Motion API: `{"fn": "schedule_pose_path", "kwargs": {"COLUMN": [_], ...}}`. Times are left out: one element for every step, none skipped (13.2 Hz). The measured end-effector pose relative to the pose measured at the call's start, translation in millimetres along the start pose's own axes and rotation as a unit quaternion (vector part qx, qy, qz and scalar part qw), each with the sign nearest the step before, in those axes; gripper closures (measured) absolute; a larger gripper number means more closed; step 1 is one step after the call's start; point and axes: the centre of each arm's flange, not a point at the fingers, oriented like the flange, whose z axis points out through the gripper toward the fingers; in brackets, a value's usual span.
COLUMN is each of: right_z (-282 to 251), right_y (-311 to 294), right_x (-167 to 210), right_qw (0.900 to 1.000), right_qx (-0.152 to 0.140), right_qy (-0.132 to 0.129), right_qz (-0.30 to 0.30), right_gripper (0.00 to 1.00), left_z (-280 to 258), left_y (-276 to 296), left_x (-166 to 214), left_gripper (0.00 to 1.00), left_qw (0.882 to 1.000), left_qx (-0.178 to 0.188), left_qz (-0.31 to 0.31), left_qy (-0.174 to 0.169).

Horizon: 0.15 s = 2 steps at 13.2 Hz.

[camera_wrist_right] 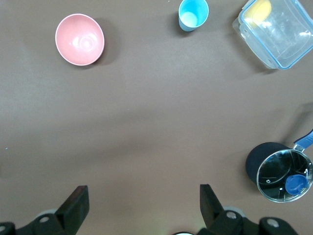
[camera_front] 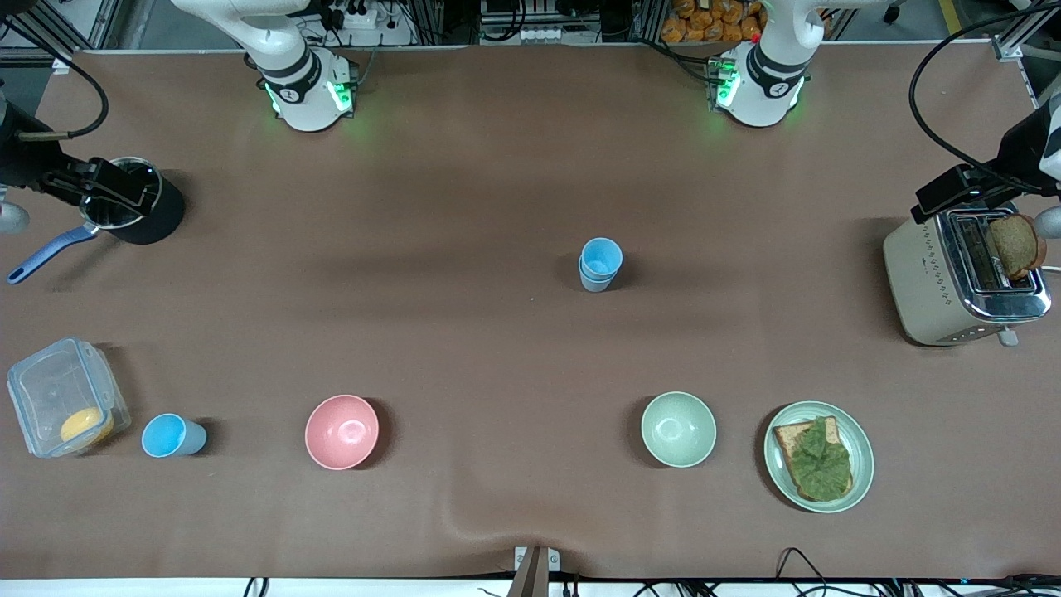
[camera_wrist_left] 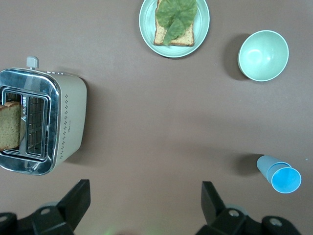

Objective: Stack blue cups with both arms

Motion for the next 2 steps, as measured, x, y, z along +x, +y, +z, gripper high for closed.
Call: {"fn": "schedule_pose_path", "kwargs": {"right_z": [0.0, 0.0], "right_y": [0.0, 0.0], "right_x": [0.0, -0.1], "right_qw": [1.0, 1.0], "right_qx": [0.0, 0.0], "right_qy": [0.0, 0.0], "right_qz": [0.0, 0.0], "right_gripper": [0.0, 0.0], "left_z": [-0.3, -0.6], "left_y": [0.1, 0.2], "left_x": [0.3, 0.8], "left_gripper": [0.0, 0.0], "left_qw": [1.0, 1.0], "left_qx": [0.0, -0.001], "left_qz": [0.0, 0.0], "left_qy": [0.002, 0.004]}}
